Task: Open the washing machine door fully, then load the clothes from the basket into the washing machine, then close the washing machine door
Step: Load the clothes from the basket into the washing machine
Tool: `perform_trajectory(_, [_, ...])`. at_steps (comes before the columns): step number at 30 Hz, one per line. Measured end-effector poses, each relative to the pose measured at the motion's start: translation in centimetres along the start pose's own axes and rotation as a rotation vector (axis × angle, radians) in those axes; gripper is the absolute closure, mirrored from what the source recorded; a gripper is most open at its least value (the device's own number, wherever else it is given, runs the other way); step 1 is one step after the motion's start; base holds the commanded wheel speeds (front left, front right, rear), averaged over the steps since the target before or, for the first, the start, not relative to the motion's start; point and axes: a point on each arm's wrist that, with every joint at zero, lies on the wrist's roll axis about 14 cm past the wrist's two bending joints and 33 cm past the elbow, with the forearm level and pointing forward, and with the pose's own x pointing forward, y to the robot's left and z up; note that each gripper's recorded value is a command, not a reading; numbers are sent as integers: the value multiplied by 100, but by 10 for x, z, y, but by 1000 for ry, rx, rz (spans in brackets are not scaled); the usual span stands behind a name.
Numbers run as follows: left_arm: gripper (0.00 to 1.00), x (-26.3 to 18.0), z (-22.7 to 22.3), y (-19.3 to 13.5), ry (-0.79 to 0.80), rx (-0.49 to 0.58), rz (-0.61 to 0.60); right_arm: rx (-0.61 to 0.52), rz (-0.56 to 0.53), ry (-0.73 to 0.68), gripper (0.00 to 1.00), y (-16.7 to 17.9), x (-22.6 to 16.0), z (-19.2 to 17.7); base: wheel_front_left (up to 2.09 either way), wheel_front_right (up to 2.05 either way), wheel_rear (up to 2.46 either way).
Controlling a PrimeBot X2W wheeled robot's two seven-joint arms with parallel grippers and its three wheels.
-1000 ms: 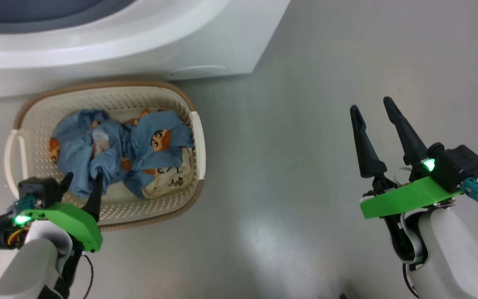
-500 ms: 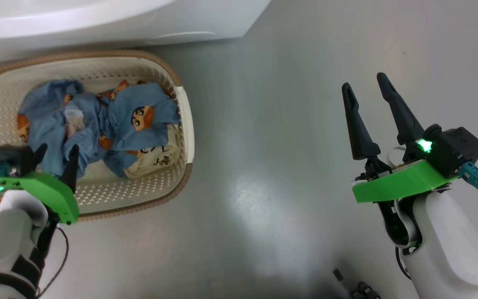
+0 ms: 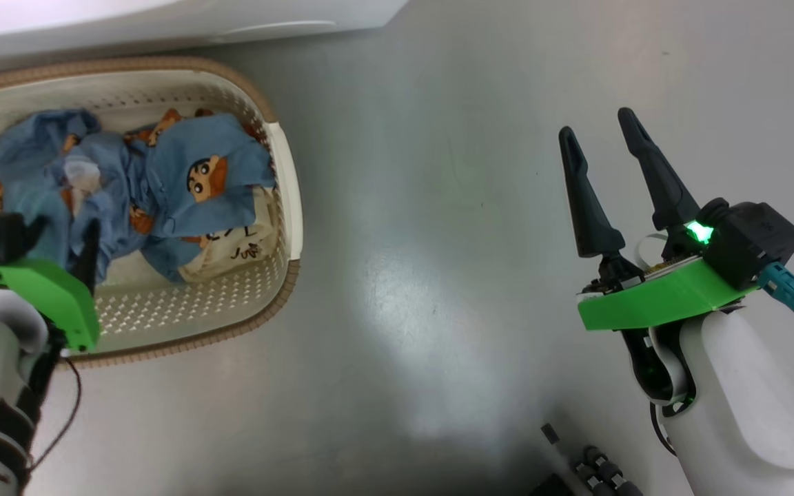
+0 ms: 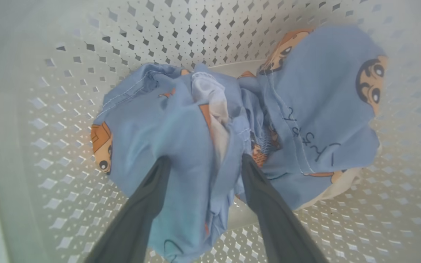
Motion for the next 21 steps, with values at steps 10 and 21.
perform_trajectory(10, [70,16,-7,1,53,15,-5,0,-3,9,0,-2,5,-7,0,0,0])
perform_trajectory(21, [100,13,4,1,35,5,-3,-3,6,-16,0,1,8,4,0,0,0])
